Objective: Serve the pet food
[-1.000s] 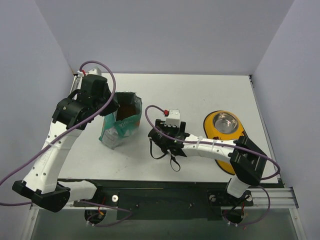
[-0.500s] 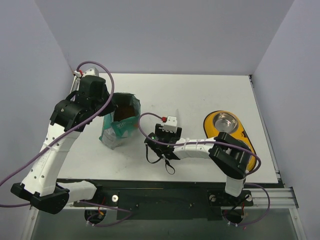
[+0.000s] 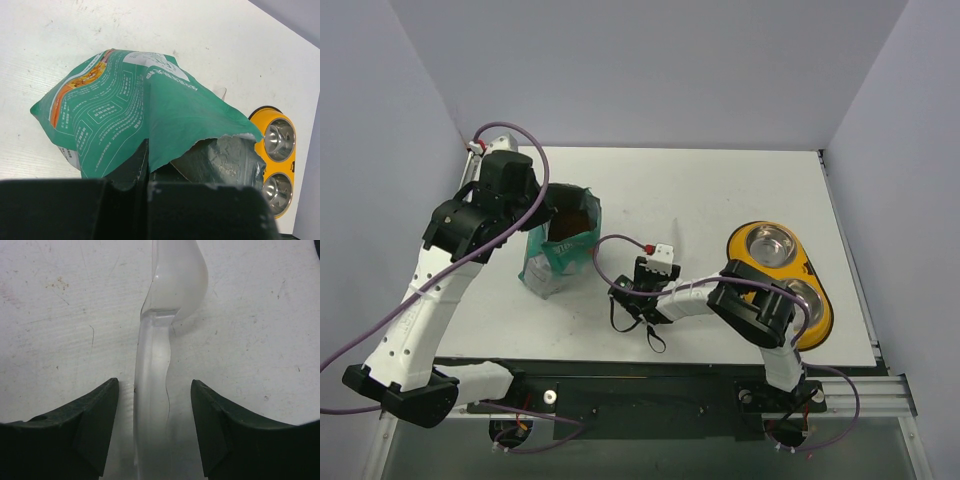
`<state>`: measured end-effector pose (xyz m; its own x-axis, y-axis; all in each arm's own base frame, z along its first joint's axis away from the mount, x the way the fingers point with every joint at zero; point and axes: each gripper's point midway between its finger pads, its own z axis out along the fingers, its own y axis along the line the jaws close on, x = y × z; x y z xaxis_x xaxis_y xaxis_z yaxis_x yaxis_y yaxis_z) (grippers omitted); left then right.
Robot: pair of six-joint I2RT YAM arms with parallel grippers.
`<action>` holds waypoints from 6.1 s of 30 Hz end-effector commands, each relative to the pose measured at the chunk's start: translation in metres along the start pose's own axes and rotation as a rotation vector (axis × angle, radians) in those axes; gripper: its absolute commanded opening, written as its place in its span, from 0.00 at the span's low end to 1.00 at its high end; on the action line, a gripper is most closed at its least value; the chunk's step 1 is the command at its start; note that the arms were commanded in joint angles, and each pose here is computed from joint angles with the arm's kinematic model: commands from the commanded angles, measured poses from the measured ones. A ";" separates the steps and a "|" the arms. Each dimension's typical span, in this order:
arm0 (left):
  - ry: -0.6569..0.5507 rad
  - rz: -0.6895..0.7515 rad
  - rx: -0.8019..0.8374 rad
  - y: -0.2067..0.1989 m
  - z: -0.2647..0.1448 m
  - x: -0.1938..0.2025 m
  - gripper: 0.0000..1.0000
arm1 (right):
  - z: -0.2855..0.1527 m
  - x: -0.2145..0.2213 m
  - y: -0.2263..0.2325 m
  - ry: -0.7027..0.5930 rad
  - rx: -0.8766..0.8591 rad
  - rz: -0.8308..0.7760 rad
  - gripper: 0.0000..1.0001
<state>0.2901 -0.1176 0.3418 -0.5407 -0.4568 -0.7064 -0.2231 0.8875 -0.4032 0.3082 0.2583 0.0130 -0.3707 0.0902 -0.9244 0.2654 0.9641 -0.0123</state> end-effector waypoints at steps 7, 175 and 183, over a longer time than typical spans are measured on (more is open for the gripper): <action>-0.063 -0.076 0.044 -0.013 0.004 -0.012 0.00 | 0.031 0.039 -0.039 0.086 0.024 -0.061 0.08; 0.400 0.036 0.433 -0.185 0.000 0.154 0.00 | -0.130 -0.111 0.073 0.909 -0.922 -0.059 0.00; 0.308 0.037 0.339 -0.165 0.000 0.132 0.00 | -0.161 -0.141 0.112 0.841 -1.259 0.089 0.00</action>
<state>0.2672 -0.2794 0.2305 -0.8046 -0.2210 -0.5511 -0.0459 0.9485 -0.3133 0.2297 0.3274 0.1560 -0.9554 -0.1902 -0.2260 -0.2885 0.7657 0.5749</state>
